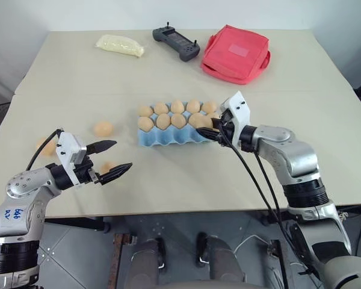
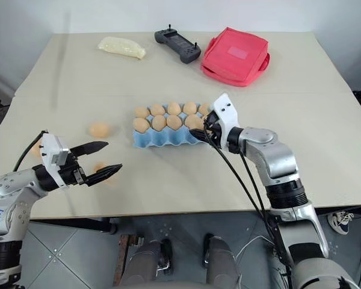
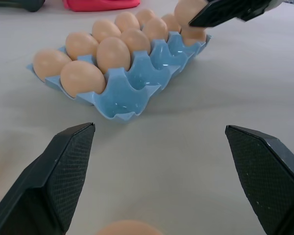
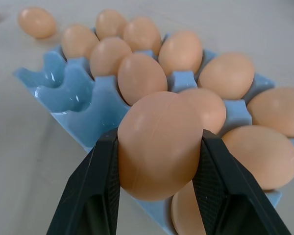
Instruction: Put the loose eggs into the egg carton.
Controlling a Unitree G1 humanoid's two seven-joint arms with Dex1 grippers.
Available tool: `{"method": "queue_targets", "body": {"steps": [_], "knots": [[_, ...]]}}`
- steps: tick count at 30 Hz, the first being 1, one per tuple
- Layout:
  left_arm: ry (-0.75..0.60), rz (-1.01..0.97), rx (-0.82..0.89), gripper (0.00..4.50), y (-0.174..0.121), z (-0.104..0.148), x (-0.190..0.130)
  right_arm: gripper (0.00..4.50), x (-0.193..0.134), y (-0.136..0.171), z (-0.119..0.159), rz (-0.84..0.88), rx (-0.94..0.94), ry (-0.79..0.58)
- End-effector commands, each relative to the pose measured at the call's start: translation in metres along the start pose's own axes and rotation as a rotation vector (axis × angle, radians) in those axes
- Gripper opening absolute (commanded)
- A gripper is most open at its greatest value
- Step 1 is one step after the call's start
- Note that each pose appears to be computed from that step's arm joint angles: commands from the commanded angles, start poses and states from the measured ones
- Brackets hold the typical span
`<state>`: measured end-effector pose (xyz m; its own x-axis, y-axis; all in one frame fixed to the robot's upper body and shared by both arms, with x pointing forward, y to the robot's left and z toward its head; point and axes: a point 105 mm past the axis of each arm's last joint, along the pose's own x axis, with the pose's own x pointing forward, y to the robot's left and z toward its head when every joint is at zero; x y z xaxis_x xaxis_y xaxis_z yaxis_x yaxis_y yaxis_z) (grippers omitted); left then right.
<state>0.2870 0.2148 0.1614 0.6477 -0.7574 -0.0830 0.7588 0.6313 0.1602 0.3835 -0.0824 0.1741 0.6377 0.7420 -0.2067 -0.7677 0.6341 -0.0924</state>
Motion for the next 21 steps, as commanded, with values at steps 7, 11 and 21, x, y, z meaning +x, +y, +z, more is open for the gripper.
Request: {"method": "queue_targets", "body": {"steps": [7,11,21], "knots": [[-0.036,0.03,0.035,4.5,-0.002,0.012,-0.007,2.9,0.015,0.003,0.022,0.036,-0.061,-0.077],[-0.039,0.041,0.036,4.5,-0.001,0.012,-0.007,4.29,0.015,0.009,0.029,0.064,-0.07,-0.092],[-0.047,0.153,0.065,4.5,0.01,0.017,-0.011,4.45,-0.001,0.013,0.04,0.113,-0.128,-0.138]]}}
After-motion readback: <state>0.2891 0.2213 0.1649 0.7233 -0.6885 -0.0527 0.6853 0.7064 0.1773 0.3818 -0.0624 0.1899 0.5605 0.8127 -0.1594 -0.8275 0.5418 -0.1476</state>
